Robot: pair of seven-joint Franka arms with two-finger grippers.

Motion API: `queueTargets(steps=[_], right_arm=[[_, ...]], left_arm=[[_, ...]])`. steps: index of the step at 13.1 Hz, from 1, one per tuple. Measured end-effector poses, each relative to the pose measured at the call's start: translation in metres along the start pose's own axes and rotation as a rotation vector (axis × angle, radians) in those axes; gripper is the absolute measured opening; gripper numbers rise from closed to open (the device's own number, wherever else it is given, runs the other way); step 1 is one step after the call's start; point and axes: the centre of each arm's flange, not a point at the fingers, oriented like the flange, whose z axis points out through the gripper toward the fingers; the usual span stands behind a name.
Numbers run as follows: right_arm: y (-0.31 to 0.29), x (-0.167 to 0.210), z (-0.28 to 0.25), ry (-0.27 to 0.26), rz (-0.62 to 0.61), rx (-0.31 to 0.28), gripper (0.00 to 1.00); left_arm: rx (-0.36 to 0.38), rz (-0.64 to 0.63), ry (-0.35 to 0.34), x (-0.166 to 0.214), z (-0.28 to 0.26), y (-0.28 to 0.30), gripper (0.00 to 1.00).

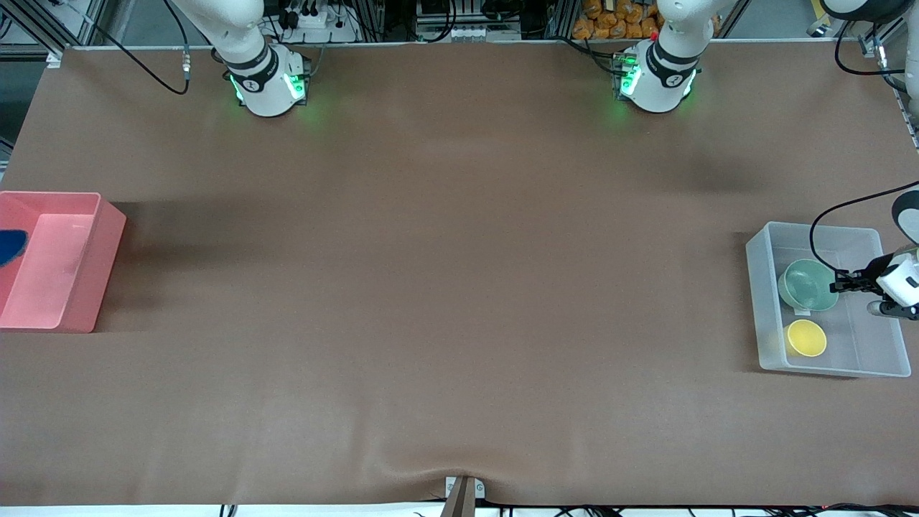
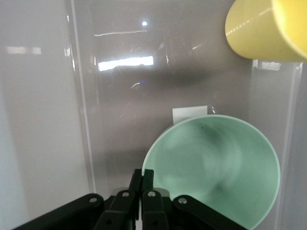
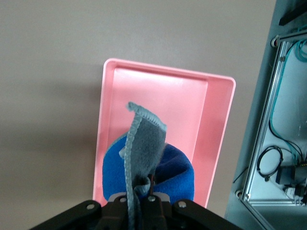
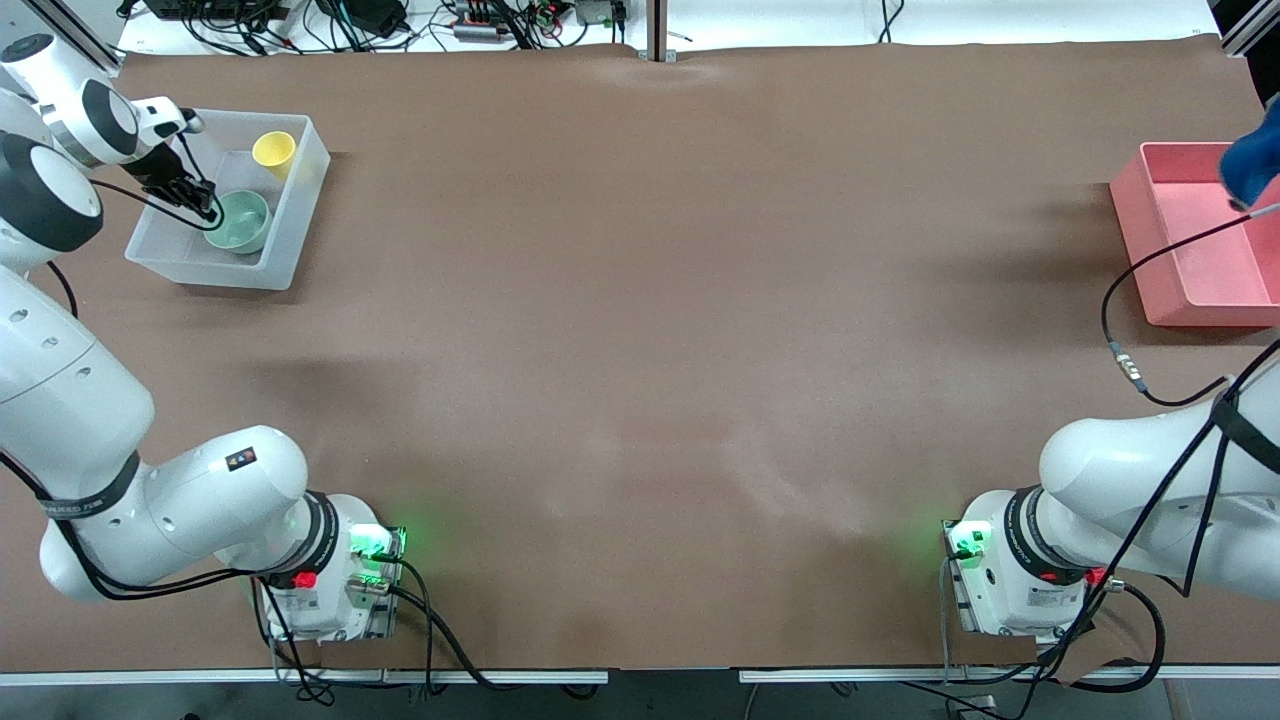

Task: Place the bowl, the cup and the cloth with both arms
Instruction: 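Release the cloth into the pink tray while the left gripper releases the bowl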

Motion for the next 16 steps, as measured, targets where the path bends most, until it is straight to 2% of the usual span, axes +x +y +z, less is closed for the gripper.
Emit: queueTargets(steps=[1, 4, 6, 9, 10, 12, 15, 16], right_arm=[[0.0, 0.009, 0.019, 0.003, -0.007, 0.001, 0.11], [-0.01, 0.028, 0.053, 0.001, -0.028, 0.015, 0.45], [-0.043, 0.047, 0.031, -0.014, 0.007, 0.027, 0.66], [-0.139, 0.076, -0.038, -0.051, 0.055, 0.027, 0.99], [-0.17, 0.079, -0.058, -0.059, 0.067, 0.025, 1.0], [-0.219, 0.079, -0.091, -0.064, 0.09, 0.063, 1.0], [-0.244, 0.054, -0.135, -0.085, 0.114, 0.149, 1.0], [-0.245, 0.042, -0.151, -0.09, 0.116, 0.162, 1.0]], left_arm=[[0.005, -0.003, 0.006, 0.002, 0.001, 0.003, 0.03], [0.016, 0.01, 0.021, 0.009, 0.001, 0.013, 0.07], [0.02, 0.027, 0.022, 0.015, 0.005, 0.025, 0.28], [0.058, 0.062, 0.015, 0.019, 0.0, 0.028, 0.6], [0.064, 0.065, 0.011, 0.019, -0.005, 0.027, 0.67], [0.061, 0.079, -0.02, 0.023, -0.02, 0.028, 0.67], [0.056, 0.096, -0.067, 0.037, -0.057, 0.046, 0.7], [0.058, 0.097, -0.079, 0.042, -0.071, 0.054, 0.74]])
